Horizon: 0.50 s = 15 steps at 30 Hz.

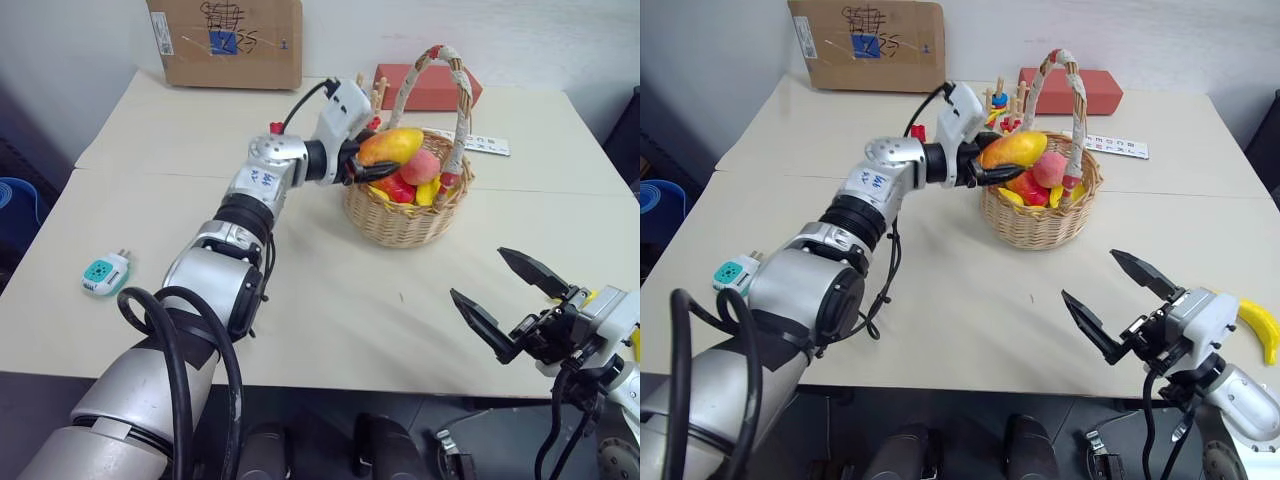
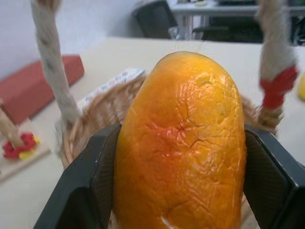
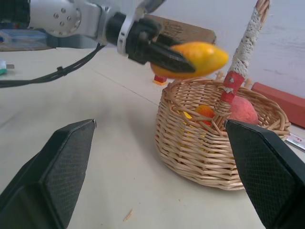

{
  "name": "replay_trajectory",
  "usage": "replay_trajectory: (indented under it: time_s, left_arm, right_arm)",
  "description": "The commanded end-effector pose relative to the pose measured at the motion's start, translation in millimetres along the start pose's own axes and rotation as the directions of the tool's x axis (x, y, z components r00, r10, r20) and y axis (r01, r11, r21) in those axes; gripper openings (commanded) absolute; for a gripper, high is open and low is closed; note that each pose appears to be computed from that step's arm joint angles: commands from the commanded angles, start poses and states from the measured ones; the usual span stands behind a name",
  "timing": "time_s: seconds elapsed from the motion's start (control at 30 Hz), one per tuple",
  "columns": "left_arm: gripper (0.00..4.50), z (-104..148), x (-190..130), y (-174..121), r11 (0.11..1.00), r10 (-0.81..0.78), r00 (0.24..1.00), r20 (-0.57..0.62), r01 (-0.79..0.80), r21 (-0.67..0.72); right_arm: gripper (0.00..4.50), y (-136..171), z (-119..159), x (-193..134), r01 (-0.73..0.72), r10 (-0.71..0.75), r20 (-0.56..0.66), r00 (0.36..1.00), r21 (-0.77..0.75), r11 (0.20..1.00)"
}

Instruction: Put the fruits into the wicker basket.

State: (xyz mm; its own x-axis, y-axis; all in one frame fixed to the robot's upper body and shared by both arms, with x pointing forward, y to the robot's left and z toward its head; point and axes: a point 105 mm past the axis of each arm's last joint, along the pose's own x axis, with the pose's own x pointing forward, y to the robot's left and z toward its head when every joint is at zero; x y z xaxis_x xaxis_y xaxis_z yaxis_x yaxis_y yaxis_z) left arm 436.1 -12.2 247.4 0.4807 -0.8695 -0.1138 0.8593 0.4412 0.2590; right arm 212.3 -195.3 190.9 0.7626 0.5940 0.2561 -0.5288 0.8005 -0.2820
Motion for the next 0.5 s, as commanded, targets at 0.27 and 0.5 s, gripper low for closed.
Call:
replay_trajectory:
  time_s: [0.27,0.5]
  left_arm:
    - [4.46,45,-20,8,0.999,-0.024,0.962,0.273,0.011,0.047]
    - [4.46,6,-110,17,0.966,-0.191,0.937,0.292,0.128,0.222]
  right_arm:
    - [4.5,-7,7,-18,0.095,-0.094,0.009,0.996,-0.045,0.994]
    - [4.5,-31,-3,-91,0.299,-0.319,-0.138,0.938,-0.151,0.942]
